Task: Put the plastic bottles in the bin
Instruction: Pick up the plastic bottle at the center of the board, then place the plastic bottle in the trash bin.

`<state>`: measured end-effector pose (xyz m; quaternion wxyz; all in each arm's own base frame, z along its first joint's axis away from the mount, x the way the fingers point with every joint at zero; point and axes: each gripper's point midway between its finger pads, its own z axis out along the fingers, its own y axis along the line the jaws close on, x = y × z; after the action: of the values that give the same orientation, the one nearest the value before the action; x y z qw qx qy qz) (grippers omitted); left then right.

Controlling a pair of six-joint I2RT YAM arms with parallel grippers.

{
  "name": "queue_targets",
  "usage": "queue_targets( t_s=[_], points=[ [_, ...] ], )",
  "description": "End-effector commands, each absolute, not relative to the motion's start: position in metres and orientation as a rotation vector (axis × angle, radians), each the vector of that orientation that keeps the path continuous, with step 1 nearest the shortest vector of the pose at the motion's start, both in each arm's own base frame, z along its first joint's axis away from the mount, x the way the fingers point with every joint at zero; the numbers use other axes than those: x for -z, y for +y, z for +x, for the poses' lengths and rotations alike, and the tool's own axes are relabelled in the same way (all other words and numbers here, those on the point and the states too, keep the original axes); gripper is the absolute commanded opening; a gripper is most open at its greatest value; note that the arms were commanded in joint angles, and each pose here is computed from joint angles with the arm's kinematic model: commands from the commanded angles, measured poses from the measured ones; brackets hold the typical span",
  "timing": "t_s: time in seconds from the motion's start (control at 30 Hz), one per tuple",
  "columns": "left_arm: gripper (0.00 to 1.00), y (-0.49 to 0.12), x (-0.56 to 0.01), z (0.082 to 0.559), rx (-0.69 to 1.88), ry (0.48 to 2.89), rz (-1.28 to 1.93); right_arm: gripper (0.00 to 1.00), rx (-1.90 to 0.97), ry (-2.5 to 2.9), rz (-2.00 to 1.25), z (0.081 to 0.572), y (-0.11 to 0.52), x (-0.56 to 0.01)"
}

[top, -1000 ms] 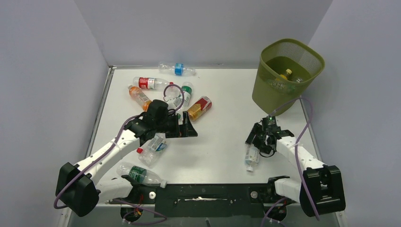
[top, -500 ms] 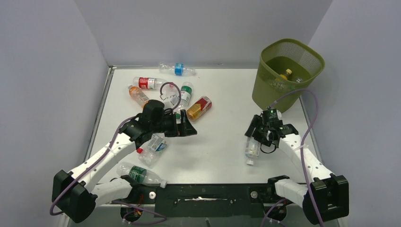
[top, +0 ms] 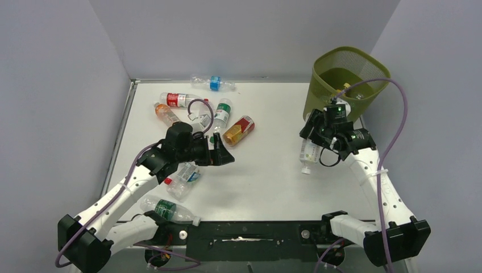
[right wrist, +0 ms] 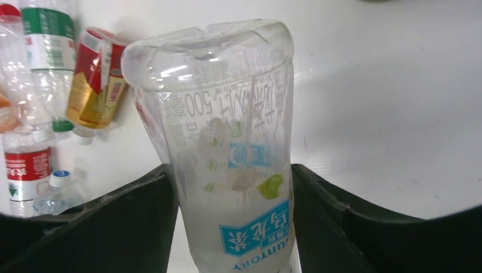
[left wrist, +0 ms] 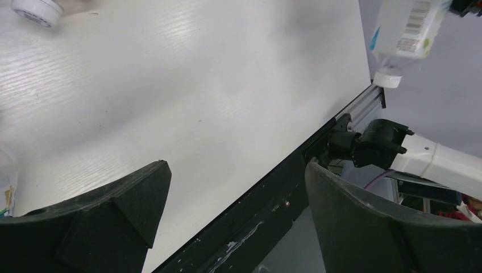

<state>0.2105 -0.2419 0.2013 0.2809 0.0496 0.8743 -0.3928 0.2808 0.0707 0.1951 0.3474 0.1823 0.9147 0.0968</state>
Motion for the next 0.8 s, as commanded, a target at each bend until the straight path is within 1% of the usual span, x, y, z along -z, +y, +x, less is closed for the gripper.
queue_targets(
  t_s=[0.0, 0.17, 0.4, 0.57, 0.77],
  points=[
    [0.90, -0.238, -0.218, 0.212, 1.050, 2.268, 0.170, 0.52, -0.221, 2.252, 0.415, 0.298, 0.065, -0.256],
    [0.90, -0.235, -0.221, 0.208, 1.053, 2.254, 0.172, 0.53, -0.180, 2.156, 0.377, 0.317, 0.058, -0.315],
    [0.90, -0.230, -0.217, 0.201, 1.060, 2.253, 0.165, 0.53, -0.163, 2.070, 0.397, 0.348, 0.034, -0.366],
    [0.90, -0.227, -0.216, 0.197, 1.057, 2.253, 0.163, 0.54, -0.163, 1.972, 0.445, 0.368, 0.004, -0.406],
    [0.90, -0.227, -0.219, 0.199, 1.053, 2.247, 0.172, 0.54, -0.210, 1.830, 0.457, 0.391, -0.017, -0.457]
  ],
)
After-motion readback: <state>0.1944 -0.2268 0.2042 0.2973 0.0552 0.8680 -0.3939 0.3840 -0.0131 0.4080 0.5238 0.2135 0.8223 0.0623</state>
